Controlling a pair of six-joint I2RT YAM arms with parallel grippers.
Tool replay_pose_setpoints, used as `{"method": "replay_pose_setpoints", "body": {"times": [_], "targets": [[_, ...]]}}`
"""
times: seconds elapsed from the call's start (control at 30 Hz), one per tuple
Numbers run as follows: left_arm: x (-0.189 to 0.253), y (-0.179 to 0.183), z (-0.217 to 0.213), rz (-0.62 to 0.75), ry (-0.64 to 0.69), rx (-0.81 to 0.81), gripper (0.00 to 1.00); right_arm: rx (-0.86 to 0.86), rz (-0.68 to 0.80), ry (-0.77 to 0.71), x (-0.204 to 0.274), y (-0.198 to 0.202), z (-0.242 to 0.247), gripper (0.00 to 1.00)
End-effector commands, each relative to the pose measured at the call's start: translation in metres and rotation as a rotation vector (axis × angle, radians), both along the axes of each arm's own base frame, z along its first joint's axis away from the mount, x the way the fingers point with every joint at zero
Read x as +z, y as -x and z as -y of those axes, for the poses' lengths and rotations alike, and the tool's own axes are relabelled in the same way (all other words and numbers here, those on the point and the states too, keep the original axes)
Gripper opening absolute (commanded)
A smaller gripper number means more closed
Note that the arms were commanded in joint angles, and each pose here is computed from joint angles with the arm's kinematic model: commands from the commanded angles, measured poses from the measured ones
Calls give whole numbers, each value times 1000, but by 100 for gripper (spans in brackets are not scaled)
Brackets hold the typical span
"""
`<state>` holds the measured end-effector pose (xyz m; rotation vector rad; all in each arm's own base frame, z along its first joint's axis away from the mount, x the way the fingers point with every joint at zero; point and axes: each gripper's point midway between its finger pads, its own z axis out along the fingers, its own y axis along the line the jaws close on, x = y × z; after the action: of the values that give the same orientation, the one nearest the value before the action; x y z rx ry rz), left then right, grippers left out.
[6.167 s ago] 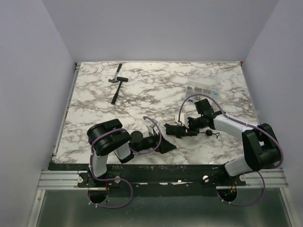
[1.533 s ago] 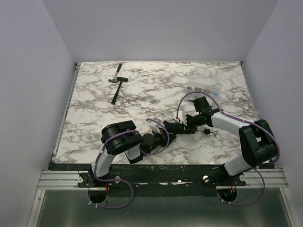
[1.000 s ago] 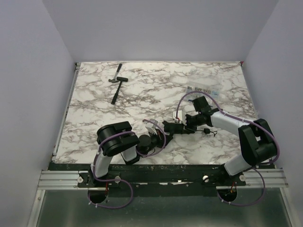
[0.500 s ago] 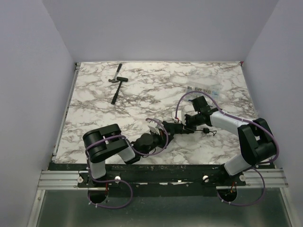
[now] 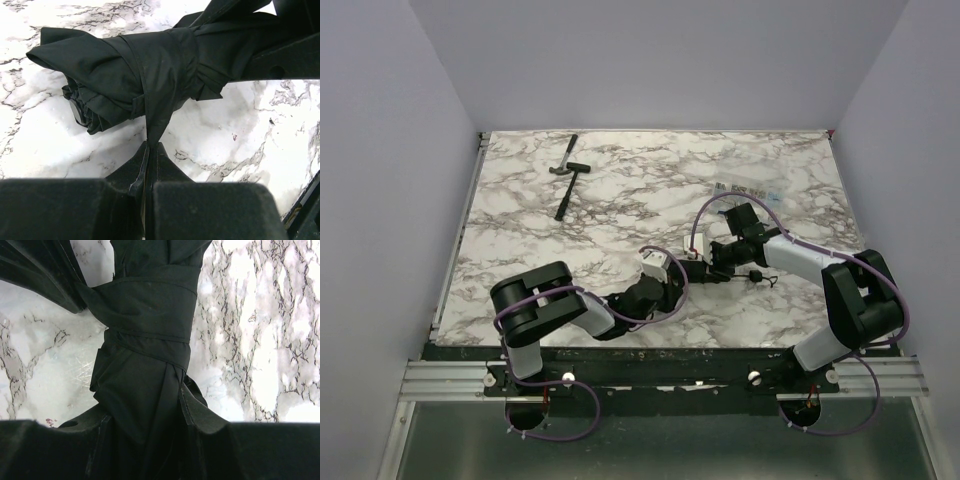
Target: Put away the umbrella
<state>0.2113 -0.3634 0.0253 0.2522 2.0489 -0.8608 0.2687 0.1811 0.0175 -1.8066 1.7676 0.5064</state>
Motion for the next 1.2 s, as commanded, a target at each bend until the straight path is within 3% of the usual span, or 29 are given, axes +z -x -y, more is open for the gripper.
{"method": "replay_pose_setpoints", "body": {"times": [0.0,0.27,0.63,0.67,0.77,0.87,1.17], "targets": [[-34,8,-19,-75,-152,36,0,-48,-189,234,-55,45,45,1],[-30,5,-29,-61,-170,97,0,-48,-195,240,-56,45,45,1],[-47,-7,-26,-148,-268,185,0,-47,-198,242,-56,46,46,1],[-48,-9,-26,-159,-275,194,1,-46,-199,241,-56,46,46,1],[-48,-16,-28,-195,-281,240,23,-45,-201,240,-56,47,46,1],[-52,-21,-37,-244,-299,298,36,-43,-202,239,-56,47,46,1],[-65,-20,-59,-342,-329,399,37,-42,-200,237,-55,48,46,1]]}}
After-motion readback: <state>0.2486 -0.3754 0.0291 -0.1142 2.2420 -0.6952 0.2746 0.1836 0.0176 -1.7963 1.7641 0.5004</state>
